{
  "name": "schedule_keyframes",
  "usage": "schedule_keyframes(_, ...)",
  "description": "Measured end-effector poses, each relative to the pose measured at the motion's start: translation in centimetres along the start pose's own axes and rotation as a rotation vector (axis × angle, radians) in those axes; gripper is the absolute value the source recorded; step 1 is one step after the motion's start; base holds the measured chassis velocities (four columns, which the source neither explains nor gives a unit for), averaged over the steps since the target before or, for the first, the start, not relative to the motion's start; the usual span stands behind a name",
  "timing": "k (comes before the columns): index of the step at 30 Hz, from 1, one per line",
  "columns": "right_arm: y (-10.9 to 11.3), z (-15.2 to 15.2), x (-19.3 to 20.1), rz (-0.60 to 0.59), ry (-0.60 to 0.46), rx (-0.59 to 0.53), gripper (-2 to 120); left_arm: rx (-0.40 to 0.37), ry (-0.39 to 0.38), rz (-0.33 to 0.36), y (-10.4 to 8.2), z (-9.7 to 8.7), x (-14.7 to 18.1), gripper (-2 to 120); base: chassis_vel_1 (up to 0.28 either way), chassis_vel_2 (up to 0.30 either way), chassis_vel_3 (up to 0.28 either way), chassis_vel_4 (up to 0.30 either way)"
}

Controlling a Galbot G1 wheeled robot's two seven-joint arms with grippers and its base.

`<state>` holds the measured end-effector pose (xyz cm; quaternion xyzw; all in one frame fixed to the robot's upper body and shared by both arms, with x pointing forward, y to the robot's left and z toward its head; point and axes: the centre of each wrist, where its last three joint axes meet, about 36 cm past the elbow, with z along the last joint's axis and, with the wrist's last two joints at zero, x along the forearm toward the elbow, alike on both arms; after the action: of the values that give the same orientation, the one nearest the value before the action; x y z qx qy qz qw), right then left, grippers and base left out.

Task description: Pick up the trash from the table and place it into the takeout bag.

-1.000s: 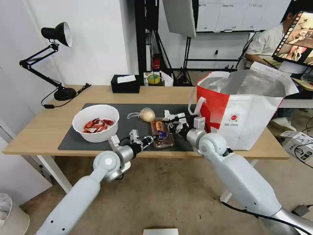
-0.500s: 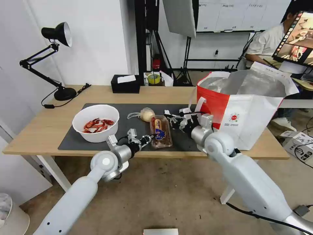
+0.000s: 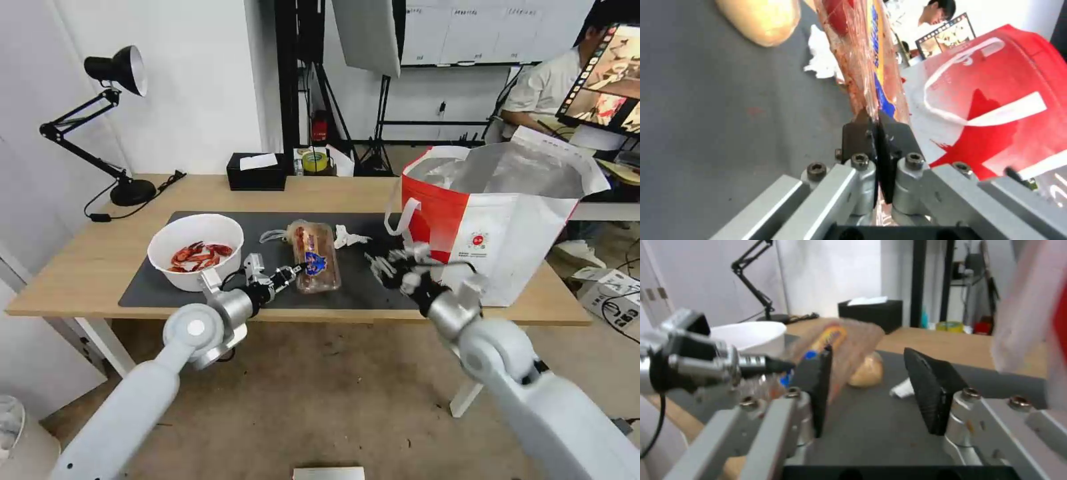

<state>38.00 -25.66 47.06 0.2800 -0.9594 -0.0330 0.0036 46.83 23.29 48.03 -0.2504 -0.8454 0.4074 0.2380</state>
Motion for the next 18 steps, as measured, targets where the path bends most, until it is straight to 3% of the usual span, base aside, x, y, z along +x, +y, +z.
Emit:
schedule_keyframes(9, 1.2, 1.3, 3.6, 0.078, -0.023, 0.013, 78, -0.035, -0.016, 0.038, -1.7, -1.1, 0.0, 0, 0.000, 0.000, 0.000, 0.000)
schedule_keyframes(12, 2.1, 3.4, 6.1, 0.135, -0.048, 0.029, 92, -0.067, -0.030, 0.079, -3.6, -2.7, -0.3, 0, 0.000, 0.000, 0.000, 0.000)
schedule_keyframes(18, 4.0, 5.7, 9.3, 0.197, -0.064, 0.034, 100, -0.100, -0.042, 0.122, -5.9, -4.4, -0.7, 0, 0.000, 0.000, 0.000, 0.000)
